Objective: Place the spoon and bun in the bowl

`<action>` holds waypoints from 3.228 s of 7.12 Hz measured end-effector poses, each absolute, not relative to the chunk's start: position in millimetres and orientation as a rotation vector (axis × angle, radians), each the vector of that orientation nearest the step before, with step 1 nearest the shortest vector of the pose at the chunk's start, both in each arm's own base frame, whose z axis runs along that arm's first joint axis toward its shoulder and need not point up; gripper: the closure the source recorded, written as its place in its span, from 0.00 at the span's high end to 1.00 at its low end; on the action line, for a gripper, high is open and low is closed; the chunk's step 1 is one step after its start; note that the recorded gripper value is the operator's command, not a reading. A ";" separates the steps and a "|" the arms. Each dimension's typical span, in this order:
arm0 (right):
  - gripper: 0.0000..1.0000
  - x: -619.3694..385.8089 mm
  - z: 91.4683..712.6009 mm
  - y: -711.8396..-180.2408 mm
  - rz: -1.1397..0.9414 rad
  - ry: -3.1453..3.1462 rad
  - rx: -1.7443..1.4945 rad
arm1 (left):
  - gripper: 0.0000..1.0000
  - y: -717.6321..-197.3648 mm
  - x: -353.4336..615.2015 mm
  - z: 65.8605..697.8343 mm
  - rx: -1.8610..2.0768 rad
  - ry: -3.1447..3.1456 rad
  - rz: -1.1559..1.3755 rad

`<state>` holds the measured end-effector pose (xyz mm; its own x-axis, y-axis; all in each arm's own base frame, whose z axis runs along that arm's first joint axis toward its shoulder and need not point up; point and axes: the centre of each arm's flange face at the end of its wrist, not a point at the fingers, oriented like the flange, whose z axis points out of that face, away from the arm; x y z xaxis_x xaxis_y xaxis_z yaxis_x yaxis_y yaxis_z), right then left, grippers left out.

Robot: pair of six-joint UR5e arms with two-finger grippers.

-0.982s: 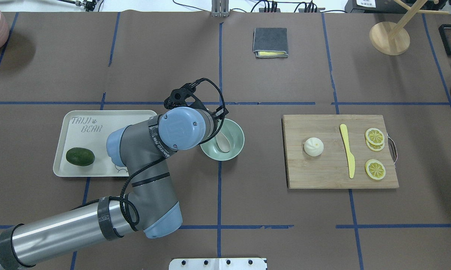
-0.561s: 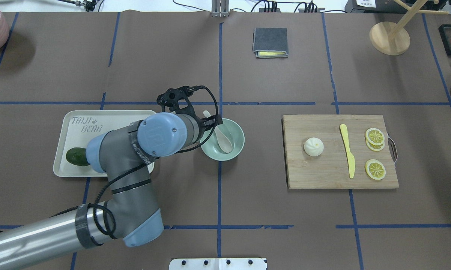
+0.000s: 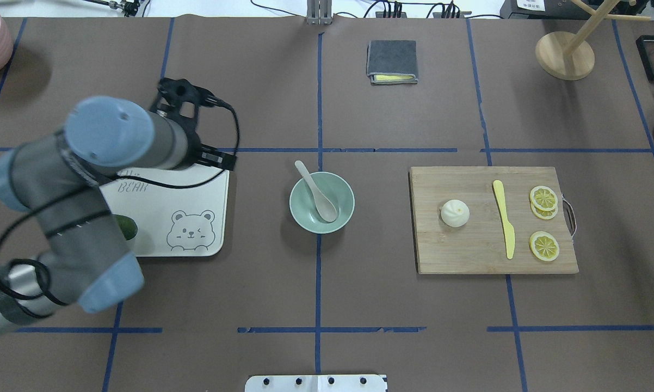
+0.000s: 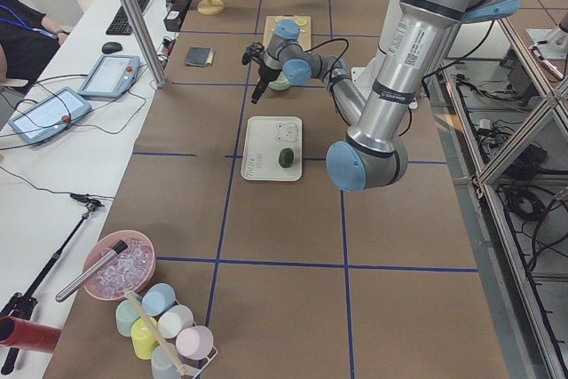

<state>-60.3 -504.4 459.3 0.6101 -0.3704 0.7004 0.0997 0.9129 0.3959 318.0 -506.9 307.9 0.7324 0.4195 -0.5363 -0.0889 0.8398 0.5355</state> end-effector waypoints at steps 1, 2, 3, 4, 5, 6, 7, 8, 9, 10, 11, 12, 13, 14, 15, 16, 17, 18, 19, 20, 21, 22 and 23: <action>1.00 -86.0 430.1 -494.7 -0.272 -0.915 0.324 | 1.00 -537.2 239.7 358.3 0.478 0.660 0.375; 1.00 -116.6 402.7 -480.2 -0.254 -0.950 0.295 | 1.00 -559.2 167.9 411.8 0.439 0.640 0.420; 1.00 -149.0 377.9 -463.2 -0.230 -0.969 0.264 | 1.00 -569.0 106.4 464.2 0.384 0.633 0.411; 1.00 -179.5 359.4 -446.1 -0.206 -0.975 0.236 | 1.00 -571.7 54.0 509.0 0.310 0.622 0.360; 1.00 -206.5 350.8 -431.4 -0.192 -0.976 0.204 | 1.00 -565.8 6.3 546.1 0.234 0.632 0.301; 1.00 -229.4 348.7 -420.3 -0.180 -0.962 0.182 | 1.00 -543.9 -34.3 580.1 0.175 0.696 0.238; 1.00 -254.6 350.4 -409.5 -0.163 -0.932 0.174 | 1.00 -509.9 -59.9 611.5 0.129 0.781 0.173; 1.00 -281.7 355.0 -398.2 -0.151 -0.898 0.178 | 1.00 -483.9 -70.0 629.8 0.102 0.830 0.135; 1.00 -309.5 363.2 -388.1 -0.145 -0.870 0.186 | 1.00 -471.8 -73.6 635.9 0.093 0.848 0.119; 0.97 -335.4 370.1 -383.0 -0.136 -0.851 0.199 | 1.00 -467.6 -74.7 636.8 0.092 0.854 0.115; 0.94 -359.8 369.7 -385.4 -0.132 -0.839 0.220 | 1.00 -466.5 -74.7 636.3 0.093 0.858 0.115; 0.93 -380.5 366.5 -392.3 -0.129 -0.832 0.238 | 1.00 -466.3 -74.5 635.6 0.094 0.861 0.116; 0.88 -396.0 367.9 -399.8 -0.127 -0.818 0.248 | 1.00 -466.1 -74.3 634.5 0.096 0.862 0.117; 0.73 -406.6 371.9 -405.3 -0.129 -0.803 0.250 | 1.00 -466.0 -74.2 632.9 0.100 0.863 0.118; 0.58 -412.1 375.1 -408.1 -0.131 -0.795 0.248 | 1.00 -465.9 -74.4 632.1 0.102 0.864 0.119; 0.31 -414.8 378.2 -409.6 -0.132 -0.788 0.245 | 1.00 -465.9 -74.5 631.7 0.103 0.864 0.119; 0.00 -416.2 381.1 -410.3 -0.133 -0.783 0.242 | 1.00 -465.9 -74.3 631.3 0.103 0.864 0.120; 0.00 -416.3 382.5 -410.9 -0.134 -0.781 0.240 | 1.00 -466.0 -74.1 631.1 0.103 0.864 0.120; 0.00 -415.5 382.0 -411.4 -0.132 -0.782 0.242 | 1.00 -466.0 -74.1 631.0 0.103 0.864 0.120; 0.00 -414.4 379.9 -411.5 -0.130 -0.784 0.246 | 1.00 -466.0 -74.1 631.0 0.104 0.864 0.120; 0.00 -414.9 372.9 -412.4 -0.127 -0.793 0.253 | 1.00 -465.9 -74.4 631.1 0.104 0.864 0.120; 0.00 -419.9 355.6 -415.3 -0.125 -0.810 0.265 | 1.00 -465.9 -74.4 631.3 0.103 0.865 0.119; 0.00 -430.8 327.7 -421.0 -0.115 -0.820 0.268 | 1.00 -465.9 -74.4 631.3 0.104 0.865 0.119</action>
